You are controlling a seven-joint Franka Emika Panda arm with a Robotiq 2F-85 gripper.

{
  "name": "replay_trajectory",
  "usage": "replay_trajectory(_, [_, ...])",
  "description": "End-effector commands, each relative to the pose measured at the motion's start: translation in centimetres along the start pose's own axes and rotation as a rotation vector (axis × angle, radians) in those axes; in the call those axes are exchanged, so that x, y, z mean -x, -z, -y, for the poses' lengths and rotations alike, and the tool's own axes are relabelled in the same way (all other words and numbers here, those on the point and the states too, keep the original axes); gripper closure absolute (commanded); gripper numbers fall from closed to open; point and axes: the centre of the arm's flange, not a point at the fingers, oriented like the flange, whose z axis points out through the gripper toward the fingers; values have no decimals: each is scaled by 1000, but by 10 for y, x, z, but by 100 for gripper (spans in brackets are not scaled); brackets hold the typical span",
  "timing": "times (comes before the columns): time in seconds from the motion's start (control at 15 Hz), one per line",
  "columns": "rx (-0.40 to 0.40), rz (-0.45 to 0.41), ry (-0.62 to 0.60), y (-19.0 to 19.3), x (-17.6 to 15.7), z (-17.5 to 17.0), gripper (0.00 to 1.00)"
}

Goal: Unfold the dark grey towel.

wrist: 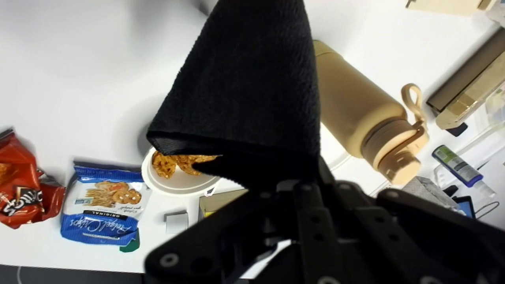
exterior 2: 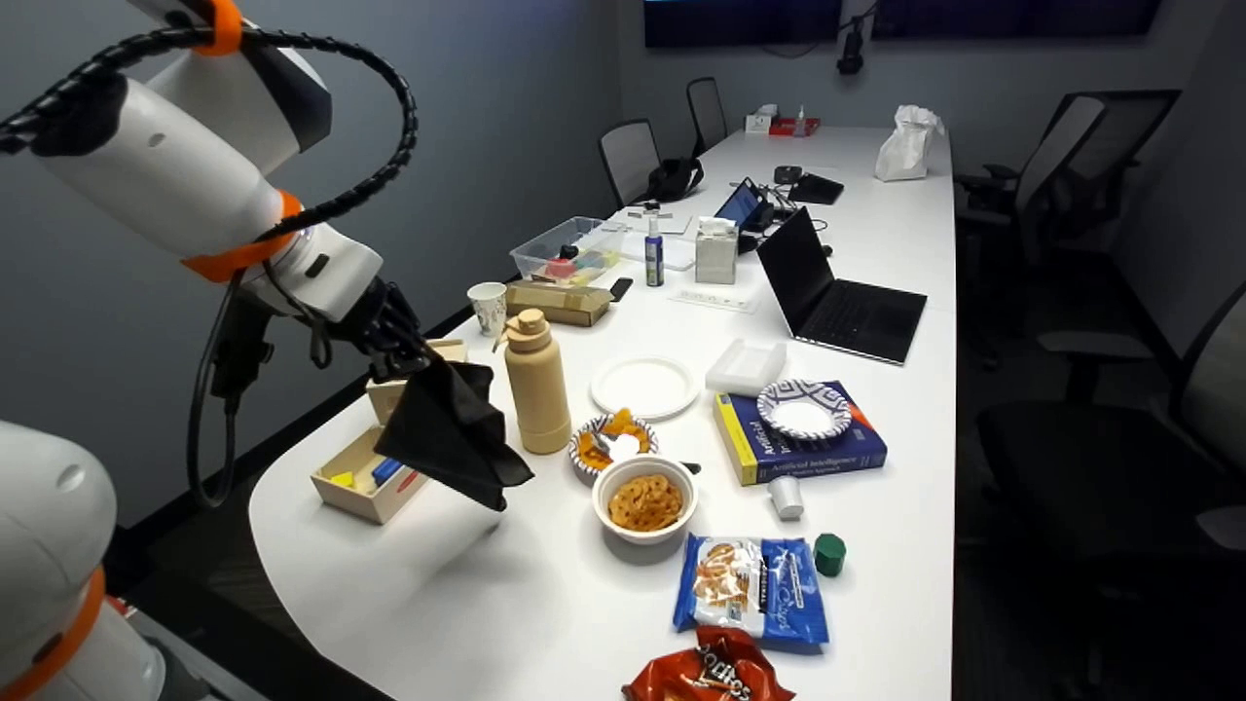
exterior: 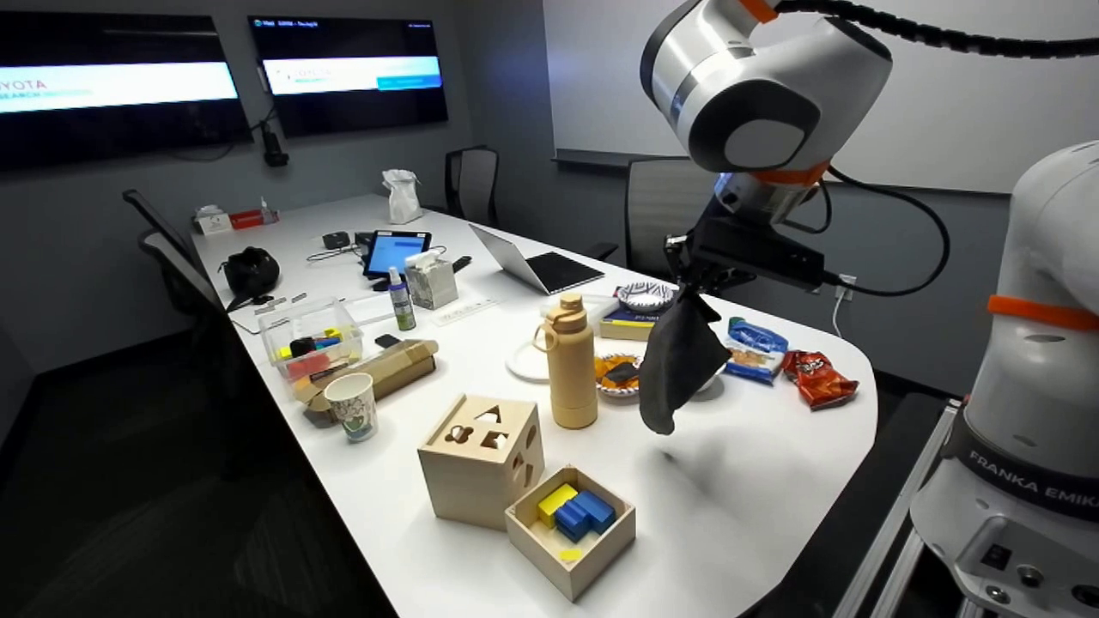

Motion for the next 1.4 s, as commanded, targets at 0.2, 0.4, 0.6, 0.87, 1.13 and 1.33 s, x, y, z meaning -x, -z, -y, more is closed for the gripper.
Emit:
replay_trajectory(0.2, [-48,78,57,-8,-8,2,99])
replay_trajectory(0.4, [-90,112,129,-11,6,16,99])
replay_trajectory(0.6, [-135,152,142,-20,12,20,99])
replay_trajectory(0.87, [-70,138,62,-43,1,5,99])
replay_trajectory(1.13, [29,95,-17,-63,-14,-14,99])
replay_trajectory(1.33, [96,62,-73,-71,-27,-27,99])
